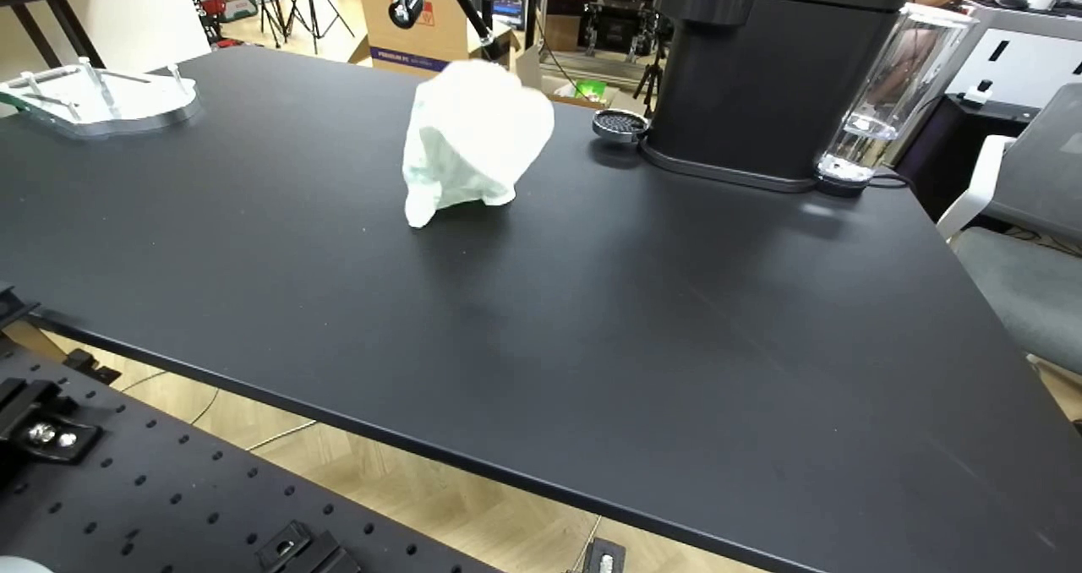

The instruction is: Take the cloth and put it on the table

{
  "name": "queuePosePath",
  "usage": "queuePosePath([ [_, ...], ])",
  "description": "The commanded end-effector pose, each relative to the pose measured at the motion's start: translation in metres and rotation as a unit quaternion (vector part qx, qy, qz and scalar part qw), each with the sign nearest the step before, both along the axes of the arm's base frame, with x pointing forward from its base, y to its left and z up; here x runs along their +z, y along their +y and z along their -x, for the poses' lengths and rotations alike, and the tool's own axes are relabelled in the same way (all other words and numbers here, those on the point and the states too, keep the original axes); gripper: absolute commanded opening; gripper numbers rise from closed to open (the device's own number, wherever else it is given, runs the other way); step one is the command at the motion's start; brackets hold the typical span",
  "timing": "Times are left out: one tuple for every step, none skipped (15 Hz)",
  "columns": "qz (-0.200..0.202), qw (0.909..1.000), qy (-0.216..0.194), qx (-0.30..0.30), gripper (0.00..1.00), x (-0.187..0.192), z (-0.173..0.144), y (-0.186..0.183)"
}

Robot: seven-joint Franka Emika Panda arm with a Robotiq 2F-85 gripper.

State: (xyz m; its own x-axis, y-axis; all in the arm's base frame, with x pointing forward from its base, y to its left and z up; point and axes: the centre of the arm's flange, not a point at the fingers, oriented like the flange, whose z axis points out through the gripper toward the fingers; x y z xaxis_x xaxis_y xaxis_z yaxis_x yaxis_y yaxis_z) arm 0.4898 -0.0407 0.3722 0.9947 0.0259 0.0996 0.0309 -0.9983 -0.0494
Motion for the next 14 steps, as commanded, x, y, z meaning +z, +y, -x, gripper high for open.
queuePosePath([
  [-0.007,0.9999,-0.007,0.004,0.57,0.001,-0.004,0.003],
  [-0.006,0.9999,-0.009,0.008,0.65,0.002,-0.004,0.005],
  [-0.005,0.9999,-0.011,0.012,0.71,0.003,-0.003,0.007],
  [-0.002,0.9998,-0.012,0.017,0.77,0.005,-0.003,0.009],
  [0.001,0.9996,-0.012,0.024,0.85,0.006,-0.002,0.012],
  [0.008,0.9994,-0.013,0.031,0.91,0.008,-0.001,0.015],
  [0.013,0.9991,-0.014,0.037,0.99,0.009,-0.001,0.018],
  [0.016,0.9990,-0.009,0.042,1.00,0.011,0.000,0.021],
  [0.014,0.9988,-0.006,0.046,1.00,0.012,0.001,0.023],
  [0.008,0.9985,0.002,0.054,1.00,0.014,0.002,0.025],
  [0.011,0.9983,0.012,0.055,1.00,0.014,0.003,0.027],
  [0.014,0.9979,0.021,0.060,1.00,0.014,0.004,0.028],
  [0.020,0.9973,0.027,0.065,1.00,0.013,0.006,0.029],
  [0.021,0.9973,0.036,0.060,1.00,0.013,0.007,0.030],
])
